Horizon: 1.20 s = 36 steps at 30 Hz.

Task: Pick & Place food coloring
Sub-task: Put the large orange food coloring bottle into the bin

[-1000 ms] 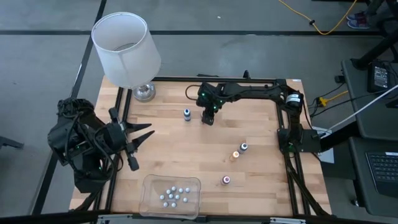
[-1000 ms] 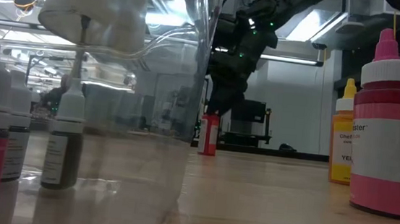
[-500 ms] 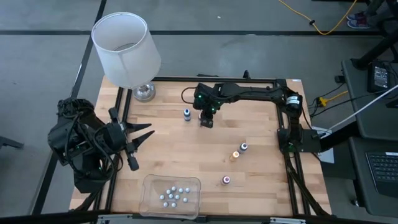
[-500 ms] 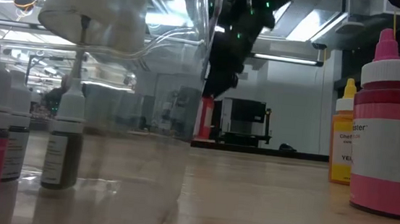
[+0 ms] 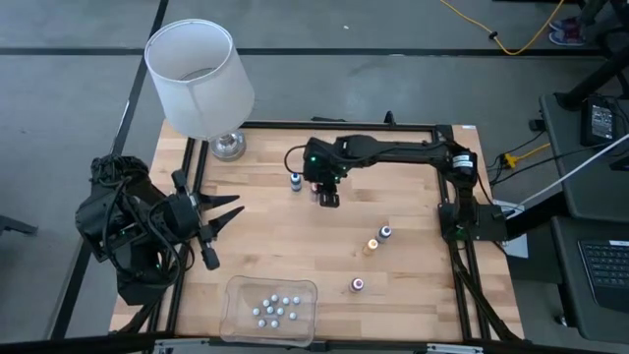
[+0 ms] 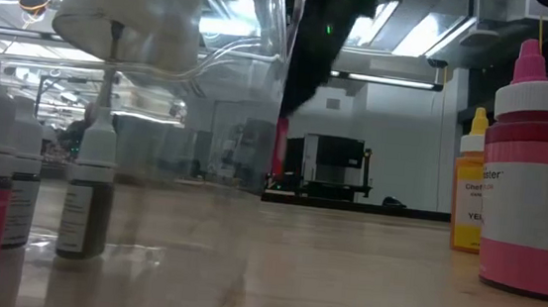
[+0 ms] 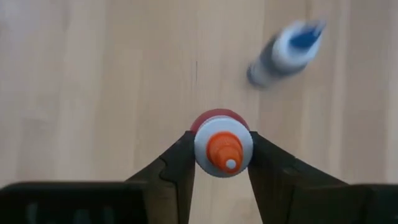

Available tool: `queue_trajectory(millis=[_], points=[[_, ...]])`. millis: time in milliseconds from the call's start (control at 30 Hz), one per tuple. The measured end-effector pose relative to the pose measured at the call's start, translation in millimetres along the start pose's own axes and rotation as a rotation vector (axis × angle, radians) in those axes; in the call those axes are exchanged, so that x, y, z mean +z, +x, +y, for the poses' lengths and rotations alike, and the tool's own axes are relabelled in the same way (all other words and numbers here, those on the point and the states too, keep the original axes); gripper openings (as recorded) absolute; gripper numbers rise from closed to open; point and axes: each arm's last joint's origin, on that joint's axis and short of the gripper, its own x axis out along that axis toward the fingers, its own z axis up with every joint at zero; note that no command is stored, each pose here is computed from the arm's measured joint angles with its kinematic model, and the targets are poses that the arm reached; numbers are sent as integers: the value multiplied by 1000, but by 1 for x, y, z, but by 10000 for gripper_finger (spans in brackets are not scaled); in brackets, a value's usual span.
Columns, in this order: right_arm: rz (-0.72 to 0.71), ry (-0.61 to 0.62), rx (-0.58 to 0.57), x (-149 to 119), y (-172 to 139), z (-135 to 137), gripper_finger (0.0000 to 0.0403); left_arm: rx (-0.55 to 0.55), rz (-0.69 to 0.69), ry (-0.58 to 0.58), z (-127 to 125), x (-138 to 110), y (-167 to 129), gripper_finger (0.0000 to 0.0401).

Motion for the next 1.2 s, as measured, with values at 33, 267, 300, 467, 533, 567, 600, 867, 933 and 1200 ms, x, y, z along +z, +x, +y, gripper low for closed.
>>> queue_trajectory(millis=[33, 267, 300, 467, 533, 567, 600, 867, 933, 1200], points=[[21, 7, 4, -6, 7, -2, 129, 0, 0, 0, 0, 0, 0, 93], [70, 20, 24, -32, 37, -3, 130, 1, -1, -2, 0, 0, 0, 93], [62, 18, 26, -34, 39, -3, 130, 4, -5, -1, 0, 0, 0, 93], [54, 19, 51, -36, 42, -3, 143, 28, -32, 5, 1, 1, 0, 93], [45, 18, 53, -35, 41, -3, 154, 30, -34, 5, 1, 1, 0, 93], [43, 17, 53, -35, 41, -2, 160, 30, -34, 6, 1, 1, 0, 93], [42, 17, 55, -35, 41, -2, 167, 30, -34, 6, 1, 1, 0, 93], [75, -2, 91, -23, 23, 3, 208, 29, -34, 5, 1, 1, 0, 93], [91, -27, 93, -21, 18, 6, 212, 29, -33, 5, 1, 1, 0, 93], [95, -74, 92, -22, 19, 8, 211, 28, -33, 6, 1, 1, 0, 93]])
